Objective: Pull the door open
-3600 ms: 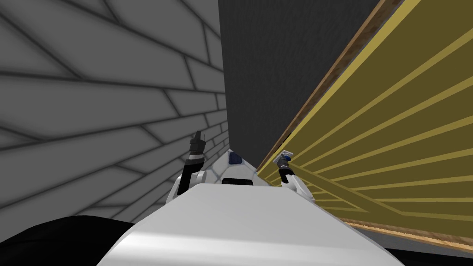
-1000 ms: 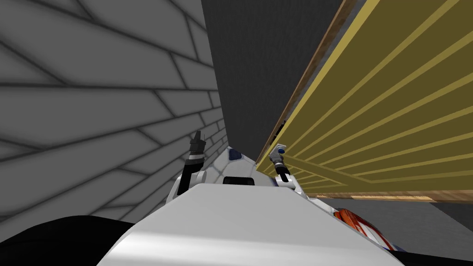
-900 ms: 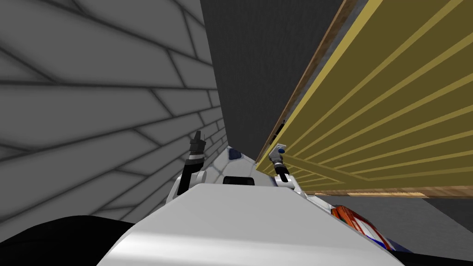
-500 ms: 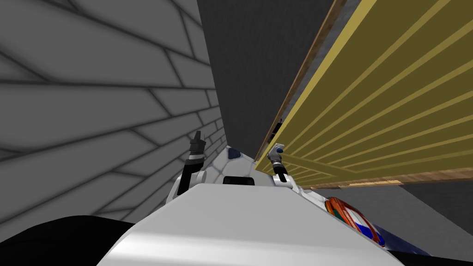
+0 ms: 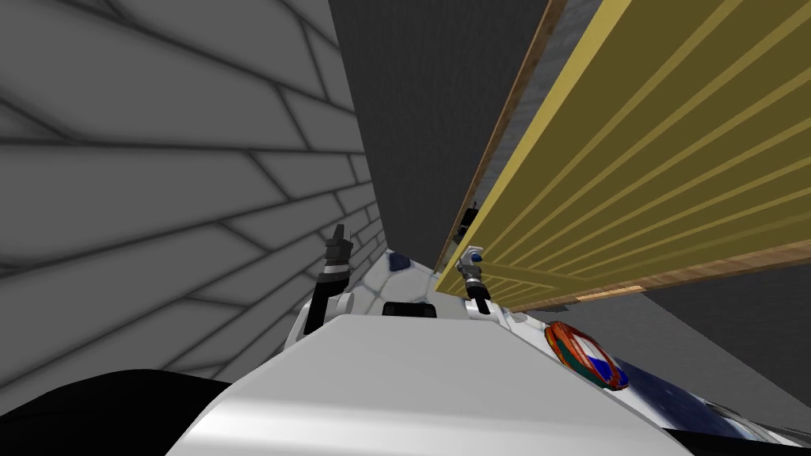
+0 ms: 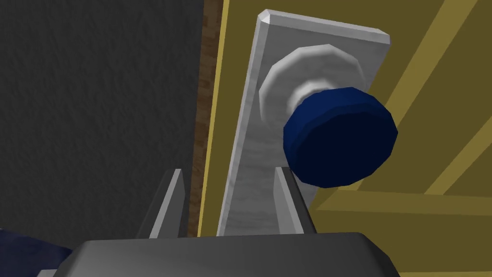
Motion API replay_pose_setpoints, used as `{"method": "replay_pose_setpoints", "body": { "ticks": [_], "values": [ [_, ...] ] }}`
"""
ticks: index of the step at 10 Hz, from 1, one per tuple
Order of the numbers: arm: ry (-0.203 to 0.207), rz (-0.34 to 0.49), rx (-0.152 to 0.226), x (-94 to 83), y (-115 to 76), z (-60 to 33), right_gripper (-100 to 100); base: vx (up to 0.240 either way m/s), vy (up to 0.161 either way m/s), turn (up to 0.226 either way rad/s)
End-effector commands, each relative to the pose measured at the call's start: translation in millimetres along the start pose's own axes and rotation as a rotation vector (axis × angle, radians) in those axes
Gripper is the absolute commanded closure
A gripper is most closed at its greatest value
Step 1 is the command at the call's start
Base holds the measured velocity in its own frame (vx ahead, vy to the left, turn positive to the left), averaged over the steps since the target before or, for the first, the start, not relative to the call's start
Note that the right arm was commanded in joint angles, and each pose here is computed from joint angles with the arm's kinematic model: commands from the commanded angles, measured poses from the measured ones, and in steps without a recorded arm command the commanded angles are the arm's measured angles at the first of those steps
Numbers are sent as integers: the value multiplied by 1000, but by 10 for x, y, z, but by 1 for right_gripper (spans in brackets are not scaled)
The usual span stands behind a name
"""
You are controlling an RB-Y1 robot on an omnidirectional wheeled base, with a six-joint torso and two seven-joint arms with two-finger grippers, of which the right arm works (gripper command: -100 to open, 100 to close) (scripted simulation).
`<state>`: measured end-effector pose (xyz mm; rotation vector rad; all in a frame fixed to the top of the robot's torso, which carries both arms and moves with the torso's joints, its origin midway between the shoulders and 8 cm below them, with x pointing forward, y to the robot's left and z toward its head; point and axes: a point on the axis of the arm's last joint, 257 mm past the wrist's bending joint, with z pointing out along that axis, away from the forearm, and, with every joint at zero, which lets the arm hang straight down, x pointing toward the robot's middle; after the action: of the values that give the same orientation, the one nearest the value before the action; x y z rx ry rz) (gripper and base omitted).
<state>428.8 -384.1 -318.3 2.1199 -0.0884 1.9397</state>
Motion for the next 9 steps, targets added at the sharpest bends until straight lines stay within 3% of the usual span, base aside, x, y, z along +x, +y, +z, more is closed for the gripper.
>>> {"method": "replay_pose_setpoints", "body": {
  "ticks": [1,3,4,9],
  "values": [
    [45,68,-15,169,38,13,-100,-62,9,-70],
    [67,149,-20,222,-10,-5,-100,-56,7,-69],
    [29,135,-10,59,-94,-45,-100,-19,19,33],
    [10,106,-22,120,202,-6,-100,4,-17,80]
  ]
}}
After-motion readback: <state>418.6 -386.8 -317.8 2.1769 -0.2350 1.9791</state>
